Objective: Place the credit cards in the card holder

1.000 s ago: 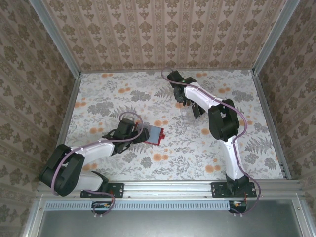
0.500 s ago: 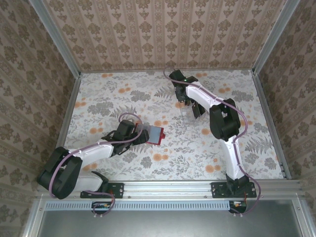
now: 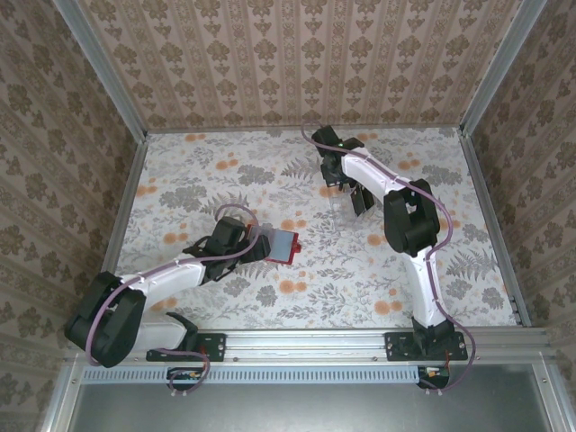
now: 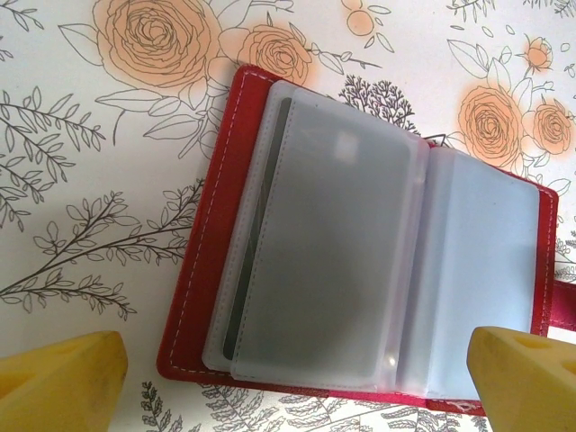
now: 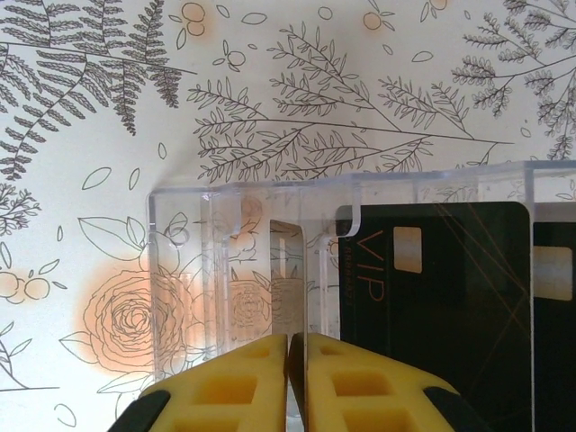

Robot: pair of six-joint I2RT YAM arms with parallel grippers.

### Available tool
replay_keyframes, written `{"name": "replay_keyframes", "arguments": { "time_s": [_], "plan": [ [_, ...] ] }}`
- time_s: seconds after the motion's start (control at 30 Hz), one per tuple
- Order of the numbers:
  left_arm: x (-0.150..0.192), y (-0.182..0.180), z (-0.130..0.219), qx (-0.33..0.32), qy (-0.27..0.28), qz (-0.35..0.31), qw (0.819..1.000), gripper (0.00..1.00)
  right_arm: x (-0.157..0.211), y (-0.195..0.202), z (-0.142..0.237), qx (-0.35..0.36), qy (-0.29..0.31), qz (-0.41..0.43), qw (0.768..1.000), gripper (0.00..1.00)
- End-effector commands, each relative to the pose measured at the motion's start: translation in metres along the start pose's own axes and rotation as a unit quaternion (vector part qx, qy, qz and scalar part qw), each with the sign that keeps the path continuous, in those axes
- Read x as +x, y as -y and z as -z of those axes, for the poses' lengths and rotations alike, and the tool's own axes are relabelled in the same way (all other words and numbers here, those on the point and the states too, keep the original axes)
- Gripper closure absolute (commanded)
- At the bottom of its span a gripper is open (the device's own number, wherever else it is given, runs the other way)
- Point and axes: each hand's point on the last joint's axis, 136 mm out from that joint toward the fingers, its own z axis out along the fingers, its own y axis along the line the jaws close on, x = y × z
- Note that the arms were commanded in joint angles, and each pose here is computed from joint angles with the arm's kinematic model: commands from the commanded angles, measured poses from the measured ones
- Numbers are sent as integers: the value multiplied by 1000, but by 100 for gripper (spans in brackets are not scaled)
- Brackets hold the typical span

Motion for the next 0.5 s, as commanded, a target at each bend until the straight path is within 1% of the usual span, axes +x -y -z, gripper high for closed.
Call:
{"name": "replay_keyframes", "arguments": {
  "time_s": [0.0, 0.27, 0.47],
  "plan": [
    [-11, 1, 5, -5, 12, -11, 1000, 1, -12, 8, 20, -18, 13, -26, 999, 88],
    [-12, 1, 6, -6, 12, -13, 1000, 1, -15, 8, 25, -42, 13, -42, 998, 95],
    [-19, 1, 7, -7, 19, -14, 1000, 0, -21, 10, 34, -63, 21, -58, 996, 100]
  ]
}}
